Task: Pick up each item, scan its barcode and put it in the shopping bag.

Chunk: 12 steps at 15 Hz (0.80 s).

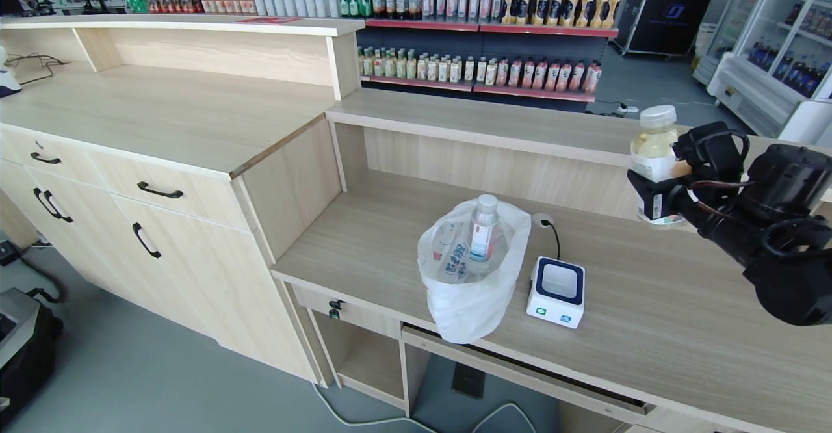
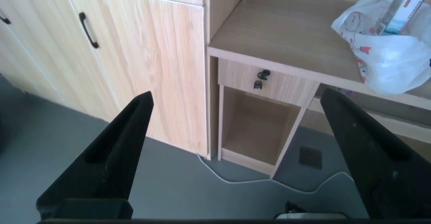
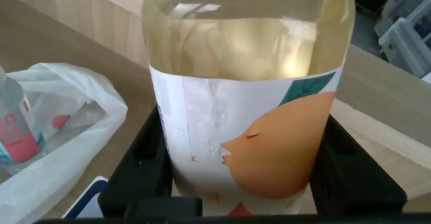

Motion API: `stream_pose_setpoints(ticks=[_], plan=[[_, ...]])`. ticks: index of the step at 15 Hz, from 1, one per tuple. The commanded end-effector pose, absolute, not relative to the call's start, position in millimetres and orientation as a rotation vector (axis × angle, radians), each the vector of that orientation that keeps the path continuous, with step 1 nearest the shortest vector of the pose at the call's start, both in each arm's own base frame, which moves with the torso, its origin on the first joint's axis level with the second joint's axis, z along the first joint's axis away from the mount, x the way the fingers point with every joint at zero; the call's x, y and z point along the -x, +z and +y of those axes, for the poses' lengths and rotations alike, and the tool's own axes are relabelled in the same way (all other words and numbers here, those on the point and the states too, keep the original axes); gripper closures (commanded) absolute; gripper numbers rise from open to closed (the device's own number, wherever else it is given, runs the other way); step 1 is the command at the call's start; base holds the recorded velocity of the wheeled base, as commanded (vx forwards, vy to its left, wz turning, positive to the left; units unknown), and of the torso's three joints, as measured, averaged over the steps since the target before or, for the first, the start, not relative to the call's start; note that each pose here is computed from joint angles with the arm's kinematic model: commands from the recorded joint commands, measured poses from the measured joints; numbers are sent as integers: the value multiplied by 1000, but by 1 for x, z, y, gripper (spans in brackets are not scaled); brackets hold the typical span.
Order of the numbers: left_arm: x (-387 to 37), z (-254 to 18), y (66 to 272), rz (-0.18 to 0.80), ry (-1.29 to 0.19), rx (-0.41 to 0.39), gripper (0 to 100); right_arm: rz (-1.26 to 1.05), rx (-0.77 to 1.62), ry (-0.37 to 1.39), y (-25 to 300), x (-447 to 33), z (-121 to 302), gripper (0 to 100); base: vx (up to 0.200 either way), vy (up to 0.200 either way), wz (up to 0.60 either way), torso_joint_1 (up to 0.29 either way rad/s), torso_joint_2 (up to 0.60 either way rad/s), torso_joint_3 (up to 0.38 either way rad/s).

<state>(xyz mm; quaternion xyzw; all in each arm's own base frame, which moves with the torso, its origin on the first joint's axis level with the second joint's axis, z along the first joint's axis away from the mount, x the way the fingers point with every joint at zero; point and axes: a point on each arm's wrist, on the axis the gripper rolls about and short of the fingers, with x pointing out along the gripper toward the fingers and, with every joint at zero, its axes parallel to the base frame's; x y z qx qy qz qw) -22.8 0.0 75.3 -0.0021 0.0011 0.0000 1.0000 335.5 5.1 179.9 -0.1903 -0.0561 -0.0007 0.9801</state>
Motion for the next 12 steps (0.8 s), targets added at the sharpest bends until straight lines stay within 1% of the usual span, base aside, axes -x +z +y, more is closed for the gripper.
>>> stream_pose_setpoints(ticks=[1,4,5,6,7,8,11,12], plan=[[23,0,75,2,0,5,0,-131,379,75,175,-331,24,100,0,0,0,0,0,0],[23,0,75,2,0,5,0,-188,379,189,170,-327,50,100,0,0,600,-2,5,2],[23,0,75,2,0,5,0,-208,368,257,170,-327,57,100,0,0,600,2,2,2],[23,0,75,2,0,5,0,-207,373,359,164,-328,60,100,0,0,0,0,0,0],[23,0,75,2,0,5,0,-202,375,420,157,-329,63,100,0,0,0,0,0,0],[23,0,75,2,0,5,0,-189,374,460,148,-331,69,100,0,0,0,0,0,0],[23,0,75,2,0,5,0,-91,361,504,113,-343,74,100,0,0,0,0,0,0],[23,0,75,2,0,5,0,-67,339,558,103,-345,75,100,0,0,0,0,0,0]])
